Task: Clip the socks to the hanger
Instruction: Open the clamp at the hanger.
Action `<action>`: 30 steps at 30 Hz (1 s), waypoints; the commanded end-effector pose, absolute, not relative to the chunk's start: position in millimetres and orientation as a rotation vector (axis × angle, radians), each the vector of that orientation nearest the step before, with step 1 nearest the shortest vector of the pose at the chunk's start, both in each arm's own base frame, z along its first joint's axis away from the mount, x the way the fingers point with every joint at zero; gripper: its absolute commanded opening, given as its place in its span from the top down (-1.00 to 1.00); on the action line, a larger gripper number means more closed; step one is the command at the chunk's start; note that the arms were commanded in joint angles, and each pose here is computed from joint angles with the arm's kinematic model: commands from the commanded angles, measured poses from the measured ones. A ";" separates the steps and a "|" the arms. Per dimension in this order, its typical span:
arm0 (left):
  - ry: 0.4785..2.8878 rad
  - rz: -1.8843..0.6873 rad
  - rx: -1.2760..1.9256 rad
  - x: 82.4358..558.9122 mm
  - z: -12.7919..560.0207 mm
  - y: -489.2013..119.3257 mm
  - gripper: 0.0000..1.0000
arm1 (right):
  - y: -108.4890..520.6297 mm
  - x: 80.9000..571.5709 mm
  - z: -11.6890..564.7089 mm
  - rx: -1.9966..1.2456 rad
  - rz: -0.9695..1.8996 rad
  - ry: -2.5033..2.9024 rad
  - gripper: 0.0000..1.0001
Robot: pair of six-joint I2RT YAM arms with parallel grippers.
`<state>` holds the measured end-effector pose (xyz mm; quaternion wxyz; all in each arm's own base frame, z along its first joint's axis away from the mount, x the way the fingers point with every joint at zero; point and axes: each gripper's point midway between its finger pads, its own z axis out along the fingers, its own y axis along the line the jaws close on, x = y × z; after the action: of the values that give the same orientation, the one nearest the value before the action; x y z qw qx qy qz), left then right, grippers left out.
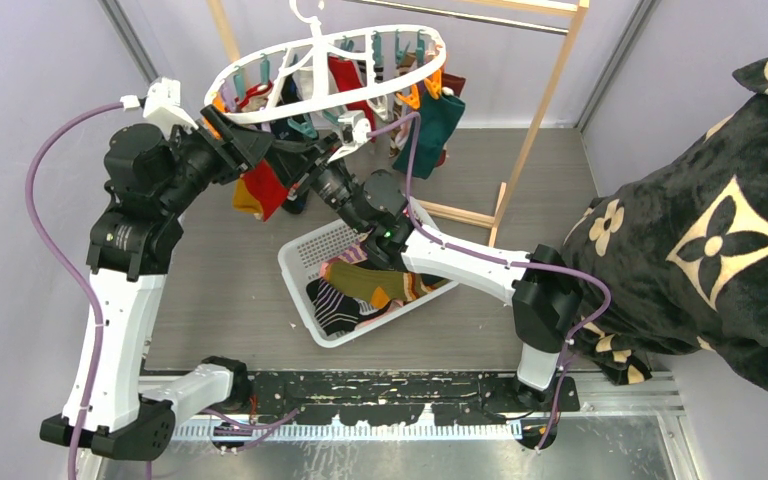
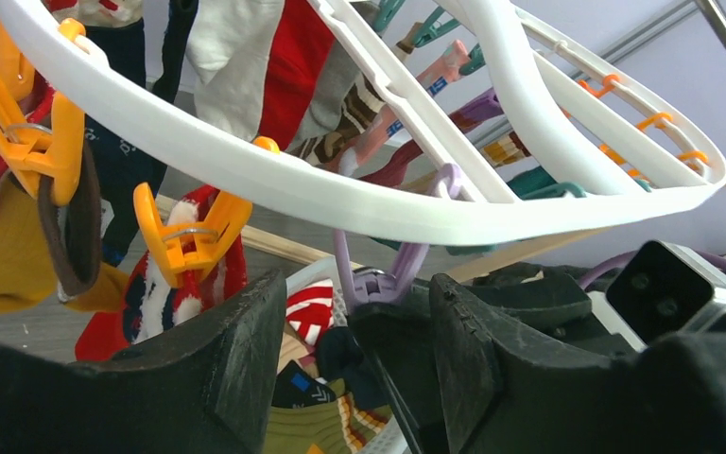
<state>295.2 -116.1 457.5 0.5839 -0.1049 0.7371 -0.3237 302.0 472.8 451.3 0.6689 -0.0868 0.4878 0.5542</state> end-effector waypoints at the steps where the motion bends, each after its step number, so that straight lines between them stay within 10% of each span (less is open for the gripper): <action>1: 1.616 -0.783 -0.223 300.7 489.2 -117.6 -0.12 | 458.9 293.2 483.2 -0.176 1.246 1.028 0.59; 30: 1.612 -0.716 -0.157 314.2 492.8 -117.3 0.12 | 463.6 294.6 473.9 -0.208 1.190 1.062 0.51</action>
<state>314.1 -119.5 466.8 0.6004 -0.0813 0.7311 -0.3136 302.4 473.3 449.3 0.6804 -0.0917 0.4903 0.5369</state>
